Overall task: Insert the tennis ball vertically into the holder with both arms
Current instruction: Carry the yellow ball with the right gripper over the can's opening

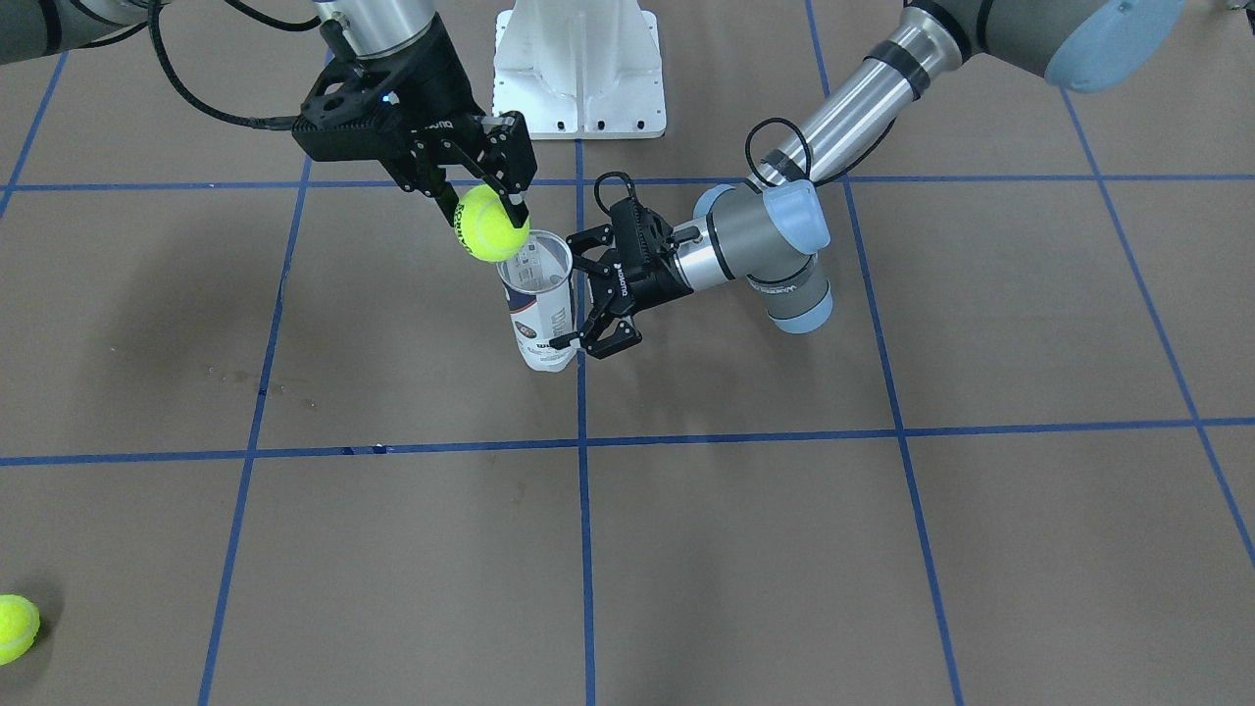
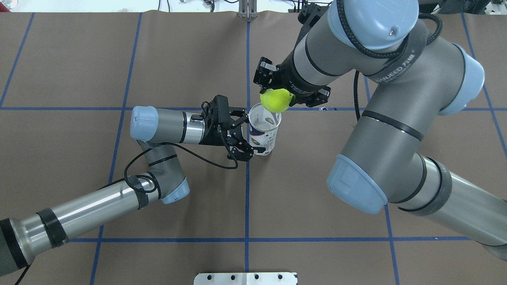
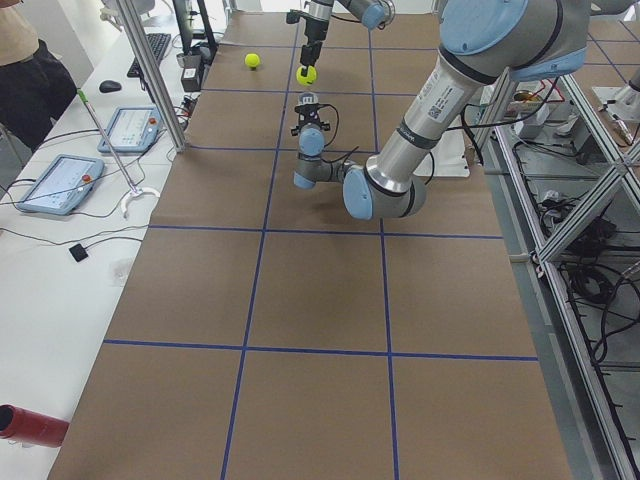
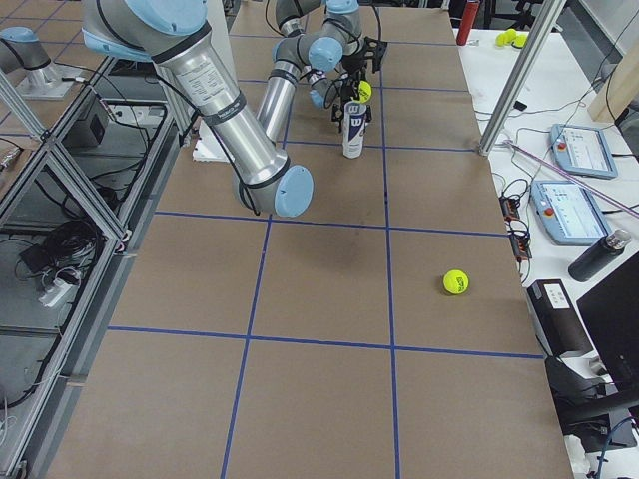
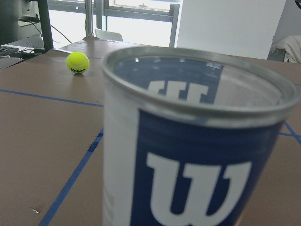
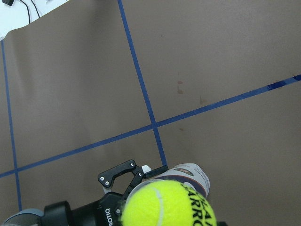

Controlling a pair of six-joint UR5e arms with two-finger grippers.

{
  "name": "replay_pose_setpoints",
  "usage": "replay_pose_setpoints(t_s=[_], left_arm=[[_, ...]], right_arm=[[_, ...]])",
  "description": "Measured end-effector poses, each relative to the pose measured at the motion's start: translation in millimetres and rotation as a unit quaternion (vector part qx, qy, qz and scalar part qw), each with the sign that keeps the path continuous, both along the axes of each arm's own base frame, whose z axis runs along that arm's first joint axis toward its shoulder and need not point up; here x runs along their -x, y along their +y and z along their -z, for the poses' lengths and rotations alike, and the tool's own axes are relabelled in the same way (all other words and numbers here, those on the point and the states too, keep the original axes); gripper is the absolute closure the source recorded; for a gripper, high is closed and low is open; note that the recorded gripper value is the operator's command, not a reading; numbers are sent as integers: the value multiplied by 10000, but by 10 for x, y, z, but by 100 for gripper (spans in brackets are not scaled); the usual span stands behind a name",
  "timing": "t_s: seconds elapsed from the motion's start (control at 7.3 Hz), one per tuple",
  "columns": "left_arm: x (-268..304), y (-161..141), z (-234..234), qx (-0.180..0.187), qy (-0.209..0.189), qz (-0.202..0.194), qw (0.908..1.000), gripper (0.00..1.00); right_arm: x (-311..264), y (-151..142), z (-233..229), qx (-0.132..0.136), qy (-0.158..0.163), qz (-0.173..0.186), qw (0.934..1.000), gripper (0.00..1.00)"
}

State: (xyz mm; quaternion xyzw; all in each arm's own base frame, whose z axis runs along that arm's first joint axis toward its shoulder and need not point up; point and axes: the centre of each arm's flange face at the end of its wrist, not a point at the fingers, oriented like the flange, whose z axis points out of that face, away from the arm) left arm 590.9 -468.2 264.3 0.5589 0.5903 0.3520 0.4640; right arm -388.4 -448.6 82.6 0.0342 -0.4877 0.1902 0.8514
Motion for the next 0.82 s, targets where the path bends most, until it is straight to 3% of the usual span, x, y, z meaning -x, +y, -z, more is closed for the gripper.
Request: replay_pose_setpoints(t_s=[0.41, 0.55, 0.82], left_arm=[[0, 1, -5, 0, -4, -6, 10000, 5], [0, 2, -5, 1, -4, -7, 10000, 5], [0, 1, -5, 6, -4, -8, 10000, 5]], right_arm=[[91, -77, 48, 53, 84, 0, 10000, 99], [118, -100, 64, 60, 97, -2, 9999, 87], [134, -114, 78, 59, 100, -5, 9999, 76]])
